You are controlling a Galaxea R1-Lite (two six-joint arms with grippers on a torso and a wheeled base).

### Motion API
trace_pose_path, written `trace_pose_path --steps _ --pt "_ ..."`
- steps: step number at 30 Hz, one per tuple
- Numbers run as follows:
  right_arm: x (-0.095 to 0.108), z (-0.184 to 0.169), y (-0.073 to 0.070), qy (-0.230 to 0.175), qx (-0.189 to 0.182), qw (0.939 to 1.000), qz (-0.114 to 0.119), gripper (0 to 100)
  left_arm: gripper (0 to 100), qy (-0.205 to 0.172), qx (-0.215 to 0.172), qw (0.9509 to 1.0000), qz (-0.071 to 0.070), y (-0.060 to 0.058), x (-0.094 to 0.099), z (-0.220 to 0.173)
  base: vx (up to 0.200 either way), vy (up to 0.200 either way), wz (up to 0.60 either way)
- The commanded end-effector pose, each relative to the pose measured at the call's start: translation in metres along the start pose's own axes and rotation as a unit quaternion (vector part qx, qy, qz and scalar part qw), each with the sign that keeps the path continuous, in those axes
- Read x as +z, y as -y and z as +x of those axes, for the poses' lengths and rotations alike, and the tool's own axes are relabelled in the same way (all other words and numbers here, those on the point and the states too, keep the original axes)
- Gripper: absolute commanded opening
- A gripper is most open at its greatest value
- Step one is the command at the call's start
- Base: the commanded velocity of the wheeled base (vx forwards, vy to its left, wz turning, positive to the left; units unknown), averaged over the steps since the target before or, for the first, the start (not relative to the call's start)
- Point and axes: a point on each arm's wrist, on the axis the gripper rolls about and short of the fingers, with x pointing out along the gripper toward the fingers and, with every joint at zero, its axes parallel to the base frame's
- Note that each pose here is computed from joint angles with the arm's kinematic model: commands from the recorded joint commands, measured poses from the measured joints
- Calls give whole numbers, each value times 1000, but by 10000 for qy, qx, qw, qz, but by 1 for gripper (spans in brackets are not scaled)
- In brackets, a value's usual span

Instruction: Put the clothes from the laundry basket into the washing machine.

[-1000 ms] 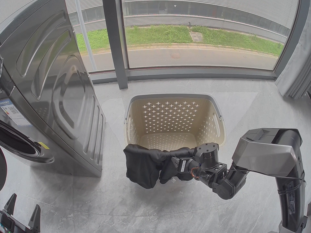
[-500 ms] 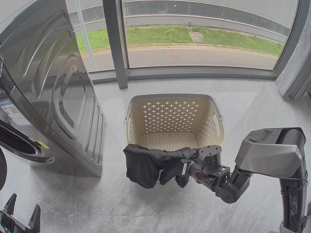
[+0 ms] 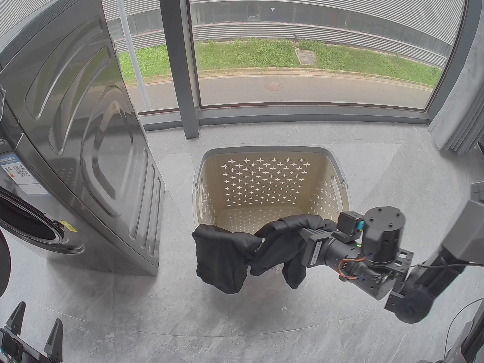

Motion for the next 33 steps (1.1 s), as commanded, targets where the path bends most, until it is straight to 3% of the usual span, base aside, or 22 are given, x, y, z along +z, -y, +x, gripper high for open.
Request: trace_pose_path --steps 1,10,33 --pt "41 -68 -21 678 663 9954 -168 0 100 -15 3 10000 -3 0 -4 0 0 0 0" --pt "46 -92 -16 956 899 9902 -477 0 100 -22 3 10000 5 0 -4 0 -44 0 0" --pt "46 -93 -21 1061 1091 9872 -472 0 100 -30 3 10000 -10 0 -4 0 -200 0 0"
